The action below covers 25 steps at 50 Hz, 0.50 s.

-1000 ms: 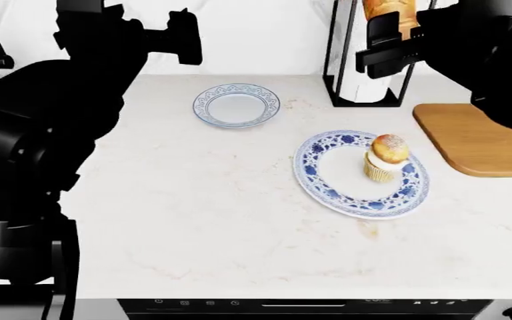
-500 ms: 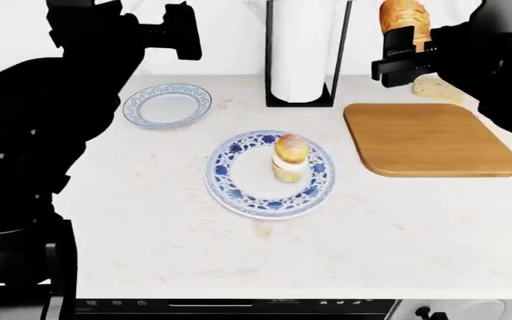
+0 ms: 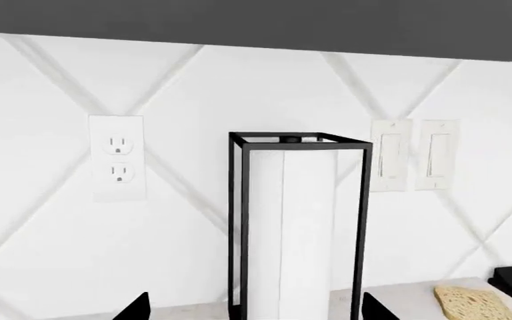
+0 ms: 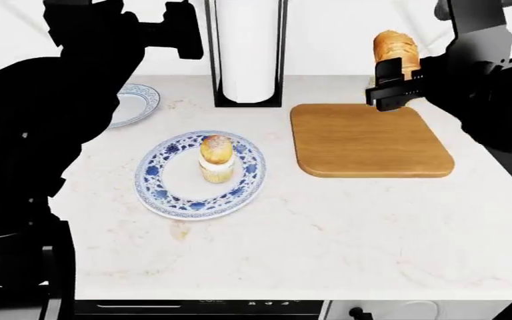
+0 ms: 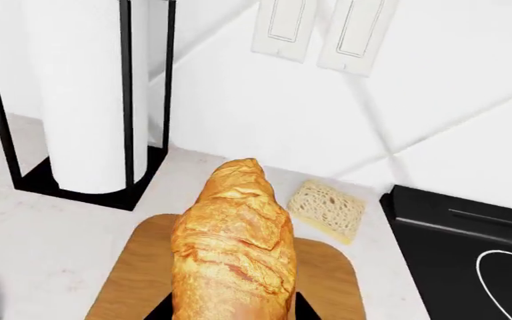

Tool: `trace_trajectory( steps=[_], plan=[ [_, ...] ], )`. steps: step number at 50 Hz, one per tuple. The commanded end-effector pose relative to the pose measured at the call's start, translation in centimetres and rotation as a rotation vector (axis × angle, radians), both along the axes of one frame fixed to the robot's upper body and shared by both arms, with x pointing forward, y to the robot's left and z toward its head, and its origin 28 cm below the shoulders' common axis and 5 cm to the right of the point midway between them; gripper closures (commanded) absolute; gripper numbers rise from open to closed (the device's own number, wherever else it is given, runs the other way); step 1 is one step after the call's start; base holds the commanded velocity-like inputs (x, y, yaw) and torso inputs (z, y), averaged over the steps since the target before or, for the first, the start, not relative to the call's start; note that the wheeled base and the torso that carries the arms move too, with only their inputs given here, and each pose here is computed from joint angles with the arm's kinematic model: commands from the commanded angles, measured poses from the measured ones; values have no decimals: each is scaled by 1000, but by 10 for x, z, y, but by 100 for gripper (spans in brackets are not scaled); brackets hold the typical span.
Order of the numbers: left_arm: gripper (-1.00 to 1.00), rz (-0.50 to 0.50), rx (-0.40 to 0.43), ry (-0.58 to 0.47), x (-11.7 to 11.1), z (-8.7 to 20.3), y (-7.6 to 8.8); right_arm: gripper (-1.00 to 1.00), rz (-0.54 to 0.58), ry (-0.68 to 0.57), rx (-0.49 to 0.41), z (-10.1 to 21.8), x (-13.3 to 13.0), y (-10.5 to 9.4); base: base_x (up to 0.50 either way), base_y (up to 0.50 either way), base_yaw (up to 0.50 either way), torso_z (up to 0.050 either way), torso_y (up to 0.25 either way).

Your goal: From the different types of pastries on the counter, select a croissant and place it on the cutting board. Then retrieve a jar of jam from the cabinet and place it alongside the croissant on the cutting board.

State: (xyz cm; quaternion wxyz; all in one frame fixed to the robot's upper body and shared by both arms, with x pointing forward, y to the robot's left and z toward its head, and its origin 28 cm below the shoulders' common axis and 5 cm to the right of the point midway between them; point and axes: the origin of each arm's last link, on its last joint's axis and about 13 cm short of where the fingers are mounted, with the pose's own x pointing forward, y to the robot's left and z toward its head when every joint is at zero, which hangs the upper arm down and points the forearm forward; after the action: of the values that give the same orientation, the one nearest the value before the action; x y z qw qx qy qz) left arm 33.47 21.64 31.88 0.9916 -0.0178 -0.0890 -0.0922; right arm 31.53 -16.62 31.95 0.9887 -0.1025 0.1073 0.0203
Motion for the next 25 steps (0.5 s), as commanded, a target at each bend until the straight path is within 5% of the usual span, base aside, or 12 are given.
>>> trace_trajectory(
  steps=[1,25],
  plan=[
    [-100,0,0,-4,-2,1,1,100,28,66,-45,-15,7,1,0,0,0,0,0],
    [-100,-6,9,3,1,-3,2,100,-89,204,-46,-54,51,-17,0,0,0,0,0]
  ],
)
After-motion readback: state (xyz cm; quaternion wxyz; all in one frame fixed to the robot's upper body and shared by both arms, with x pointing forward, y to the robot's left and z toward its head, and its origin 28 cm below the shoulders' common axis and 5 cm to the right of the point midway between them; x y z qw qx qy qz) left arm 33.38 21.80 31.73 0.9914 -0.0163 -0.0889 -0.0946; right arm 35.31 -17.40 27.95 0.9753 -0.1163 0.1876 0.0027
